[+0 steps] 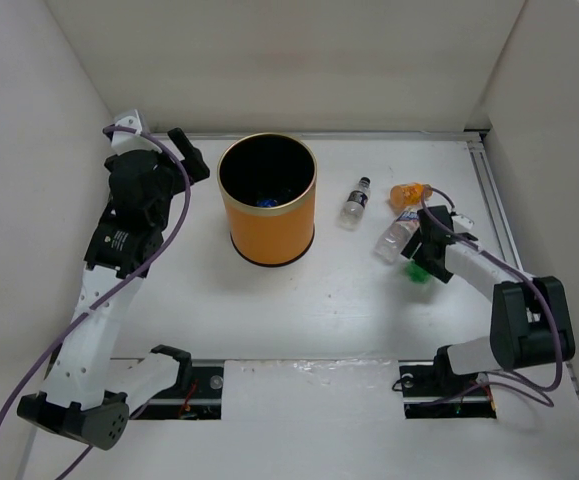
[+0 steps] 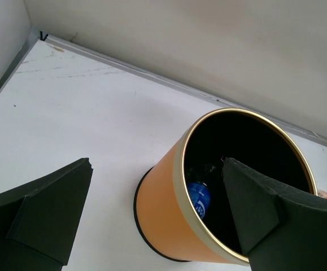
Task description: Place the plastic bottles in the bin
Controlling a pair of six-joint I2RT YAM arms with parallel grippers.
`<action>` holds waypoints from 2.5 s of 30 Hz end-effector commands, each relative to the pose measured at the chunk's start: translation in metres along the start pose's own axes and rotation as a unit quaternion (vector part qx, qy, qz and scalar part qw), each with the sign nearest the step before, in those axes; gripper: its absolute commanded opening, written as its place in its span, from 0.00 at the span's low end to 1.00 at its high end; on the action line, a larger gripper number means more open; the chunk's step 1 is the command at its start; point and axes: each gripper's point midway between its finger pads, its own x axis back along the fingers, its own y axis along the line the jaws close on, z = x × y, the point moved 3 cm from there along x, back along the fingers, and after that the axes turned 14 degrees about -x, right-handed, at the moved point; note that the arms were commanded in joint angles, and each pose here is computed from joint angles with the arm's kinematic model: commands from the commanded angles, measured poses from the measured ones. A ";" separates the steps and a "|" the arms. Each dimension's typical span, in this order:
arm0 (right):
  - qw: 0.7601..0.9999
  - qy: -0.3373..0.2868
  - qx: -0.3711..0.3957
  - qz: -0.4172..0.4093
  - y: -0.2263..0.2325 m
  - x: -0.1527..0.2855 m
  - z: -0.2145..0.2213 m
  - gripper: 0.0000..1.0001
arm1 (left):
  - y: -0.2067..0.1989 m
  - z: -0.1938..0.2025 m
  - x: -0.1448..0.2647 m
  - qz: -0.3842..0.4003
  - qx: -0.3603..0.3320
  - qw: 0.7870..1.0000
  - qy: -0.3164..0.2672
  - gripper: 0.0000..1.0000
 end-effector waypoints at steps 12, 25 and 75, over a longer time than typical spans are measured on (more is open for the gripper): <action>0.997 -0.014 -0.062 -0.033 0.005 -0.003 -0.025 0.28 | 0.000 -0.001 -0.003 -0.001 0.006 1.000 -0.005 1.00; 0.985 -0.112 -0.111 -0.076 -0.002 0.086 -0.089 0.02 | -0.002 0.002 -0.006 0.003 0.005 1.000 0.000 1.00; 0.518 -0.056 0.285 -0.805 0.141 0.398 0.004 0.00 | -0.264 -0.009 0.121 0.634 -0.002 0.768 -0.093 1.00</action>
